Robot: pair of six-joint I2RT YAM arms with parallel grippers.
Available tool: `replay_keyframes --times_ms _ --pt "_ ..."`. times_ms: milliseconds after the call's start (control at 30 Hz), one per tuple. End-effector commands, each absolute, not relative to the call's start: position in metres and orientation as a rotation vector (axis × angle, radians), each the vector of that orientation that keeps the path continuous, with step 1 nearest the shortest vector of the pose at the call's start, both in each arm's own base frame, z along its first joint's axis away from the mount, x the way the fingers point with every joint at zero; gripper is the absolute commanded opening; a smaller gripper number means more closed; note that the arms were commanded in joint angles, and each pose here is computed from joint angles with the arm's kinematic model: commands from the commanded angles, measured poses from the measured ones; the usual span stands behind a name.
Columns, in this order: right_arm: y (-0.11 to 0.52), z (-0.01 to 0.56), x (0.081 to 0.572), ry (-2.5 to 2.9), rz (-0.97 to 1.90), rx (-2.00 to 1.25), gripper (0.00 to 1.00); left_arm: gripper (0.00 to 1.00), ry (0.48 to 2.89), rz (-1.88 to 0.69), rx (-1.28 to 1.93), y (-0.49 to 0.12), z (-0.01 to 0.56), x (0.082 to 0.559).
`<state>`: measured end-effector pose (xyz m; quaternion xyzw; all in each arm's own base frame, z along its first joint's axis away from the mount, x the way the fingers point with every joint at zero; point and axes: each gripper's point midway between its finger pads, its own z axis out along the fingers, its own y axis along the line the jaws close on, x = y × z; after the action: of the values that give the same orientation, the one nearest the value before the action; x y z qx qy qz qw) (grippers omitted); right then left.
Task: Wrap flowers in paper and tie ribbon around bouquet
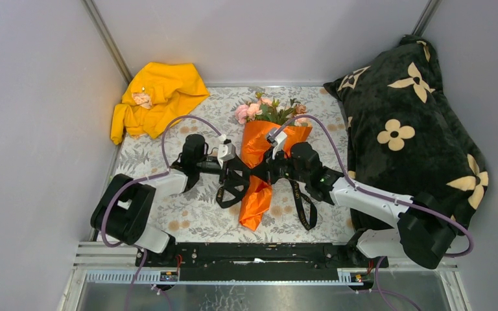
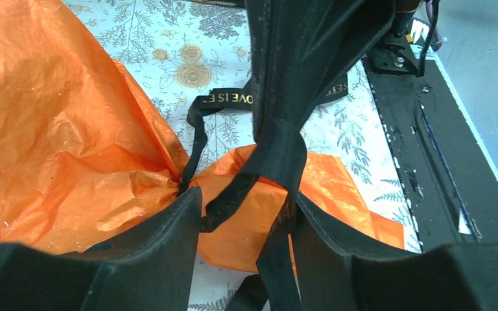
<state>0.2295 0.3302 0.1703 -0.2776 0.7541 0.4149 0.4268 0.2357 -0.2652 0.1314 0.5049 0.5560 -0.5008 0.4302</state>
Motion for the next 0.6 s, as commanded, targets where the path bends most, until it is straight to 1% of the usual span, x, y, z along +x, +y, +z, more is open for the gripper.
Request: replay_keyframes --times_ms 0,33,233,267,300,400,433,500,567 --pt "0.341 0.2 0.234 1.778 1.093 -0.738 0.0 0.54 1.281 -1.186 1.277 -0.272 0.141 0.25" --pt "0.341 0.2 0.235 1.776 1.092 -0.739 0.0 0.48 1.281 -1.193 1.28 -0.273 0.14 0.249" --pt "0.338 0.202 0.239 1.772 1.096 -0.721 0.0 0.05 1.291 -1.199 1.288 -0.278 0.133 0.241" --pt "0.336 0.201 0.241 1.783 1.087 -0.715 0.0 0.0 1.295 -1.199 1.285 -0.279 0.133 0.24" --pt "0.333 0.198 0.244 1.81 1.059 -0.702 0.03 0.0 1.299 -1.194 1.279 -0.28 0.135 0.24" --pt "0.305 0.183 0.267 1.986 0.832 -0.546 0.36 0.0 1.328 -1.153 1.253 -0.28 0.132 0.242" --pt "0.287 0.177 0.275 2.061 0.72 -0.446 0.44 0.0 1.333 -1.123 1.25 -0.279 0.13 0.244" --pt "0.227 0.158 0.291 2.208 0.401 -0.157 0.51 0.0 1.34 -1.048 1.245 -0.277 0.124 0.25" --pt "0.179 0.142 0.283 2.334 0.217 0.066 0.56 0.0 1.349 -0.997 1.235 -0.276 0.121 0.255"
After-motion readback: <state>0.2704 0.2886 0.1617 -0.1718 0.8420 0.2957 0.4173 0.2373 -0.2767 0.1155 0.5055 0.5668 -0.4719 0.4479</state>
